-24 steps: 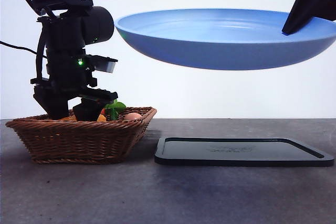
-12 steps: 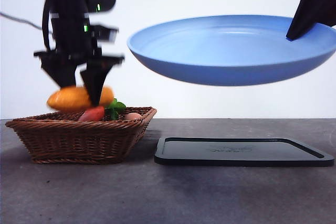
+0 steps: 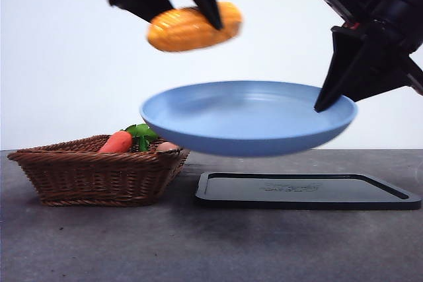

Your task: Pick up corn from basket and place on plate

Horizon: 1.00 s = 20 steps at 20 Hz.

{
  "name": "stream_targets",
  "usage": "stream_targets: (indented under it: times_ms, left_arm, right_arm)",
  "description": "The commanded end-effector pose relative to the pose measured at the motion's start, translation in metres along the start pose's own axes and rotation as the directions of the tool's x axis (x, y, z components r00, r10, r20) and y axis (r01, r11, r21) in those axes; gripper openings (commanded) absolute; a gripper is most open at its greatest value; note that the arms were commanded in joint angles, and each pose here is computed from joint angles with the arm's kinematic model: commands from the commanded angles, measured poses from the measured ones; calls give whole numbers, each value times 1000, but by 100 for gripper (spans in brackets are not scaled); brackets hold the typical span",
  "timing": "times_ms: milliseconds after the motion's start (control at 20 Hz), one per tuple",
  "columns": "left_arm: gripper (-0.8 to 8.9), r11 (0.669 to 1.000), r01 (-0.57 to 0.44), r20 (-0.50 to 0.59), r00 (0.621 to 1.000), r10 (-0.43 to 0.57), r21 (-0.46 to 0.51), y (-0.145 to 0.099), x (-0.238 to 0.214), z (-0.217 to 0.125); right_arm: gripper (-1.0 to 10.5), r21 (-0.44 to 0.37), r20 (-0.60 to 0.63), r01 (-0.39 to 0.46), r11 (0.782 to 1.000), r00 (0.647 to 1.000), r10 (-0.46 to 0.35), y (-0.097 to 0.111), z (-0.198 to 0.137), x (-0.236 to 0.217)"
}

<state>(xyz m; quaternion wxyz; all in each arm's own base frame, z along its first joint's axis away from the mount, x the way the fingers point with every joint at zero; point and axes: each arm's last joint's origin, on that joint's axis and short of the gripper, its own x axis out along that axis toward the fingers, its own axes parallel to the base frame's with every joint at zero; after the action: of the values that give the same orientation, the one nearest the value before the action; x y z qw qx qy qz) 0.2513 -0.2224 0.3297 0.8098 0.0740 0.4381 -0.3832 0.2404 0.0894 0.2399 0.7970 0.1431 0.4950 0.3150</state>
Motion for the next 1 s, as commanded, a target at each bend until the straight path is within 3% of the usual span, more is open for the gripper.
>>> stream_targets:
  times_ms: [50,450,650,1000]
  left_arm:
    - [150,998,22,-49,999,-19,66,-11,27,-1]
    - [161,994,25,-169,986,-7,104,-25,71,-11]
    - [287,993,34,-201,980,-11,112,-31,71,-15]
    - [340,992,41,-242,970,-11,118,-36,70,-19]
  right_arm:
    - [2,20,18,-34,999,999,34,2,6,0]
    - [2,22,8,-71,997,997,71,3,6,0]
    - [2,21,9,-74,997,997,74,3,6,0]
    - [2,22,8,-74,997,997,73,3,6,0]
